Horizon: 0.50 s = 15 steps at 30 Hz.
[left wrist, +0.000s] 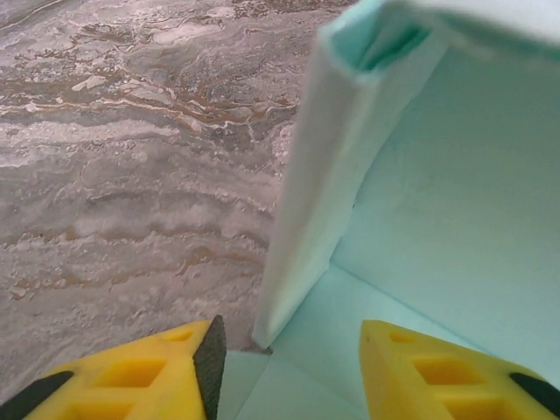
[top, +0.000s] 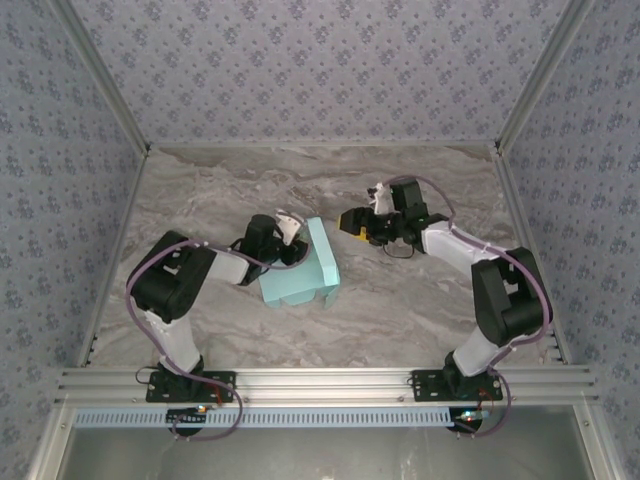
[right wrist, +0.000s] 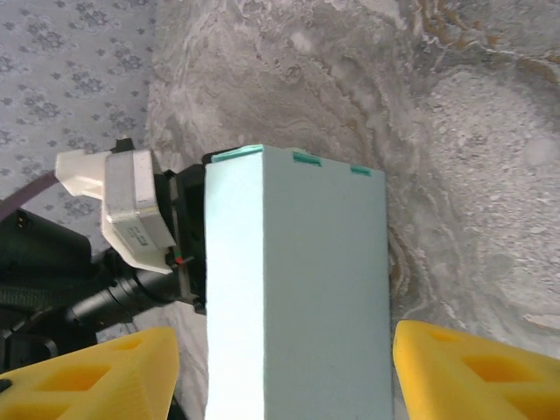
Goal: Fold the paper box
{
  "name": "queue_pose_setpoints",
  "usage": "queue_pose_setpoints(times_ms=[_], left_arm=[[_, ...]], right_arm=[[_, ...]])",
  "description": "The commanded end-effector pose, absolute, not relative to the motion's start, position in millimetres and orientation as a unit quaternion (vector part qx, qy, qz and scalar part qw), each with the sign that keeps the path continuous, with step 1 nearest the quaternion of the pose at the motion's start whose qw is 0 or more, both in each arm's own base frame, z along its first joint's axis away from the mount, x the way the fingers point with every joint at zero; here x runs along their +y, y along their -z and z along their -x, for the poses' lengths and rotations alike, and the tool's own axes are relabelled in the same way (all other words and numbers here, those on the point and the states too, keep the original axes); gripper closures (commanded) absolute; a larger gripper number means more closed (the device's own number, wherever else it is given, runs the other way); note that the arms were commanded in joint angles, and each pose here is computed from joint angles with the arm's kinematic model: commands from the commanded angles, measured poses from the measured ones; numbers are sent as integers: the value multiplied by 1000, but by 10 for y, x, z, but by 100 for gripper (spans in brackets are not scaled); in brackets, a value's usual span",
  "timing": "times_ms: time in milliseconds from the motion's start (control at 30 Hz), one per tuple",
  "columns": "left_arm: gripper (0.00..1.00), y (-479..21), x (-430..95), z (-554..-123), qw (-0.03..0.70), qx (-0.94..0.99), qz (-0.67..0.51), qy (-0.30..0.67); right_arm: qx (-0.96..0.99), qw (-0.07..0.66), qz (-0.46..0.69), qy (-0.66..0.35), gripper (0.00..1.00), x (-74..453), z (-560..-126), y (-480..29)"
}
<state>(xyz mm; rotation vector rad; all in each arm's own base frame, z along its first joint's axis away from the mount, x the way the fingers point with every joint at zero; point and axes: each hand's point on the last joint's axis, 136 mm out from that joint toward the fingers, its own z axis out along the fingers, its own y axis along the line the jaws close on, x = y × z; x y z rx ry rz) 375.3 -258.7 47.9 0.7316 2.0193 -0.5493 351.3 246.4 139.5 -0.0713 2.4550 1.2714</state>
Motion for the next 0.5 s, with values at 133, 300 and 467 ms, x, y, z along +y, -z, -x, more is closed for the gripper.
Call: queue_pose_setpoints(times_ms=[133, 300, 467], left_arm=[[51, -936, -2537, -3808, 496, 764, -283, 301], [49, -864, -2592, -3803, 467, 770, -306, 309], [47, -780, -2722, -3875, 421, 787, -322, 316]], right_arm=[[886, 204, 39, -414, 32, 2273, -3470, -1410], [889, 216, 49, -401, 32, 2238, -3483, -1469], [885, 232, 56, -399, 31, 2232, -3510, -1513]])
